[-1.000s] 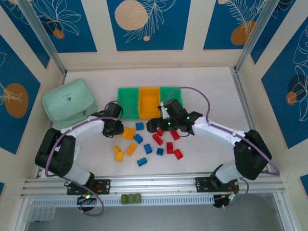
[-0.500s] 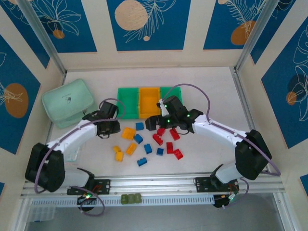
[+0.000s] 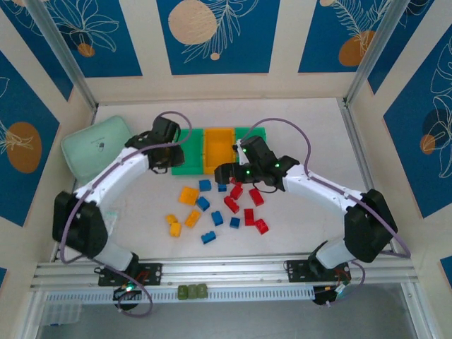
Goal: Sort the legos into containers by color
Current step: Place the lego in the container.
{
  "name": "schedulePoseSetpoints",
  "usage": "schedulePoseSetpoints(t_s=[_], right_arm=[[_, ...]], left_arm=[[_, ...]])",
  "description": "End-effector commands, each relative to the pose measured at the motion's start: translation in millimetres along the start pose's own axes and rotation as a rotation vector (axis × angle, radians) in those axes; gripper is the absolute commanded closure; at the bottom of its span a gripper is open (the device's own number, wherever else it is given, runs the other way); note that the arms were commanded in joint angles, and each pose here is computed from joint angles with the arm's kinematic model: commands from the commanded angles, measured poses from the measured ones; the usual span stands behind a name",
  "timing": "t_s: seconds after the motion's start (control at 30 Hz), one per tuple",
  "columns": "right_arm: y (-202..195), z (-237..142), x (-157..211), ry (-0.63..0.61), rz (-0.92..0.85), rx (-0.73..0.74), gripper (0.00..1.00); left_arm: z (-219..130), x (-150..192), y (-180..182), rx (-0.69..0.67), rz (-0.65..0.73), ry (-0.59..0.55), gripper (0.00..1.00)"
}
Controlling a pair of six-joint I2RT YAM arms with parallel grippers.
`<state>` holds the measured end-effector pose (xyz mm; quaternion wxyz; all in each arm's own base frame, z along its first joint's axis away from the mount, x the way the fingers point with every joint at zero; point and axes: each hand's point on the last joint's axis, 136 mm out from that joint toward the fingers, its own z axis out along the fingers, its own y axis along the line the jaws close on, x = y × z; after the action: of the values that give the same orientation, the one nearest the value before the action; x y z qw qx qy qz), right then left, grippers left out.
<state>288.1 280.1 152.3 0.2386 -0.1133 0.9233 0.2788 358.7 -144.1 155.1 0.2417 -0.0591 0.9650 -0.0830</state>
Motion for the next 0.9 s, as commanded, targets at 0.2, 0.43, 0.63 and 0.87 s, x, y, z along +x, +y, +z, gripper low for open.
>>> schedulePoseSetpoints(t_s=[0.2, 0.43, 0.63, 0.87], right_arm=[[0, -2, -20, -0.042, 0.042, 0.008, 0.01], [0, -2, -21, -0.036, 0.023, 0.017, 0.01], [3, -3, -25, -0.031, 0.003, 0.012, 0.01], [14, -3, -32, -0.042, 0.01, -0.029, 0.01]], left_arm=[[52, -40, -14, -0.063, 0.078, 0.033, 0.88], [76, -56, -25, -0.067, 0.089, 0.057, 0.72], [64, -56, -29, -0.036, 0.079, 0.047, 0.56], [36, -54, -21, -0.043, 0.088, 0.012, 0.47]])
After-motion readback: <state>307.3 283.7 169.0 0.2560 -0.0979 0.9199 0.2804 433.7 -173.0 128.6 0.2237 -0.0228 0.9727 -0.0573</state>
